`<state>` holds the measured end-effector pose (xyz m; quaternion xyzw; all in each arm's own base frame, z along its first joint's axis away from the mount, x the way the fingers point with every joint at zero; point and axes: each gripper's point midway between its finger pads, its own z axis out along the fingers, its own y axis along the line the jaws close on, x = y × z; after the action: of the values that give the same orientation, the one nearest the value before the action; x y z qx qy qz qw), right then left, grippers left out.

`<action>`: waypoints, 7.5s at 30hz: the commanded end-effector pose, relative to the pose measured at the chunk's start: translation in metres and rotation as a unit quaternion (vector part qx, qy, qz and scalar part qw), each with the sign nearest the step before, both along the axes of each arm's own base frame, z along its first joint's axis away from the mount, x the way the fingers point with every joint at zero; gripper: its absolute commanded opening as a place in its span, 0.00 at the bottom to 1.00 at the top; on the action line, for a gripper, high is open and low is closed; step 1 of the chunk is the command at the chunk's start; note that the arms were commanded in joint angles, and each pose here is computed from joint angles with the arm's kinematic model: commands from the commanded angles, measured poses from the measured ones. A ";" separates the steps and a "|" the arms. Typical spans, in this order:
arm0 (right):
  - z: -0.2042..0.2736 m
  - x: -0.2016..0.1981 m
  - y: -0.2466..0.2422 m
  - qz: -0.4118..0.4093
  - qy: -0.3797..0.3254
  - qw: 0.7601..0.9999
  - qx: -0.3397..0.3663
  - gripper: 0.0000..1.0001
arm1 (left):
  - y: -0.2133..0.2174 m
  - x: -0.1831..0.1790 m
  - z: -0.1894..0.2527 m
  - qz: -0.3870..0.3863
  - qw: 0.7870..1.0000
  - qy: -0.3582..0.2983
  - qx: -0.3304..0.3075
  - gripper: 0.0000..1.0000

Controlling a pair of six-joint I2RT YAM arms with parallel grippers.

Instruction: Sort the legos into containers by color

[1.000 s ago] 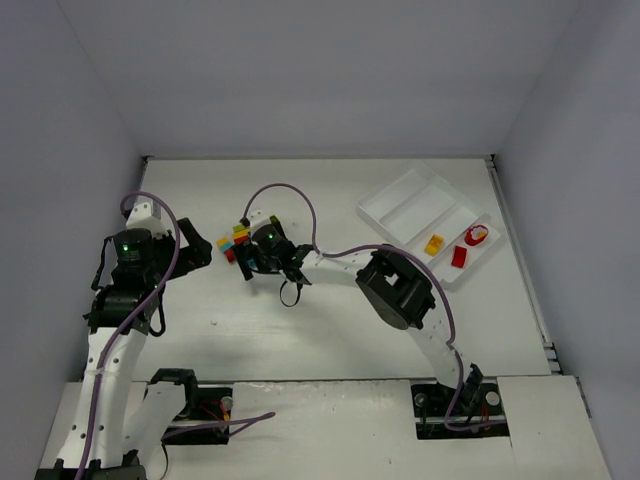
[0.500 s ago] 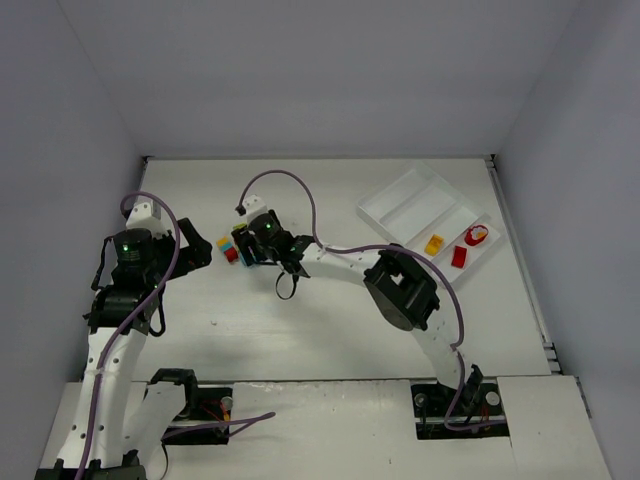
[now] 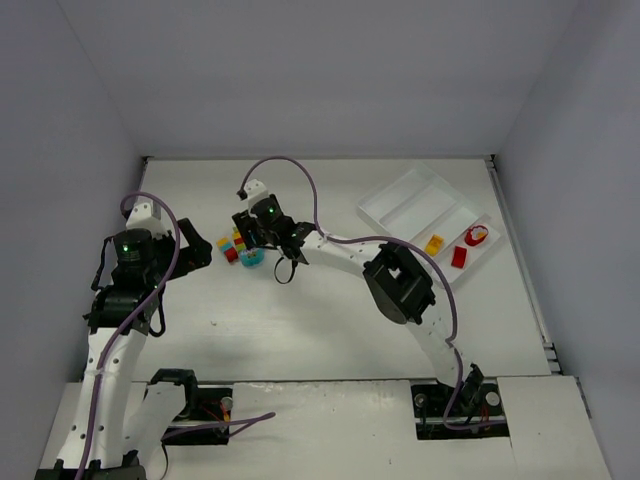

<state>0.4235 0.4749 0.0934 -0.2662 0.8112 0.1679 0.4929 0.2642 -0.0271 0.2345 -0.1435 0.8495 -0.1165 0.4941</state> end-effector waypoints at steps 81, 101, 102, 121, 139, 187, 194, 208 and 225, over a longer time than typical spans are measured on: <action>0.050 0.077 -0.237 -0.165 0.025 0.985 0.032 0.74 | -0.001 0.012 0.015 -0.004 1.000 -0.027 -0.005 0.92; -0.030 0.088 -0.118 -0.083 0.056 0.995 0.011 0.77 | -0.001 0.012 0.016 -0.005 1.000 -0.028 -0.006 0.92; -0.035 0.090 -0.116 -0.084 0.057 0.995 0.010 0.77 | -0.002 0.012 0.016 -0.005 1.000 -0.029 -0.006 0.92; 0.007 0.118 -0.142 -0.147 -0.021 0.989 -0.020 0.00 | -0.002 0.012 0.017 -0.006 1.000 -0.029 -0.008 0.93; 0.035 0.132 -0.323 -0.309 -0.017 0.951 -0.018 0.02 | -0.002 0.011 0.016 -0.005 1.000 -0.028 -0.007 0.92; -0.013 0.048 -0.075 0.127 0.014 0.992 -0.017 0.79 | -0.002 0.012 0.014 -0.006 1.000 -0.024 -0.008 0.92; -0.037 0.047 -0.051 0.139 0.027 0.989 -0.031 0.79 | -0.002 0.012 0.013 -0.004 1.000 -0.022 -0.007 0.92; -0.048 0.072 -0.034 0.100 0.012 0.994 -0.043 0.18 | -0.002 0.013 0.011 -0.005 1.000 -0.018 -0.007 0.92; 0.050 0.138 -0.261 -0.209 -0.051 0.976 -0.033 0.00 | -0.003 0.013 0.012 -0.007 1.000 -0.020 -0.008 0.92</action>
<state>0.5370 0.2621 0.0639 -0.1970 0.8593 0.0498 0.4693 0.2675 -0.0299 0.2272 -0.1414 0.8575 -0.1208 0.4797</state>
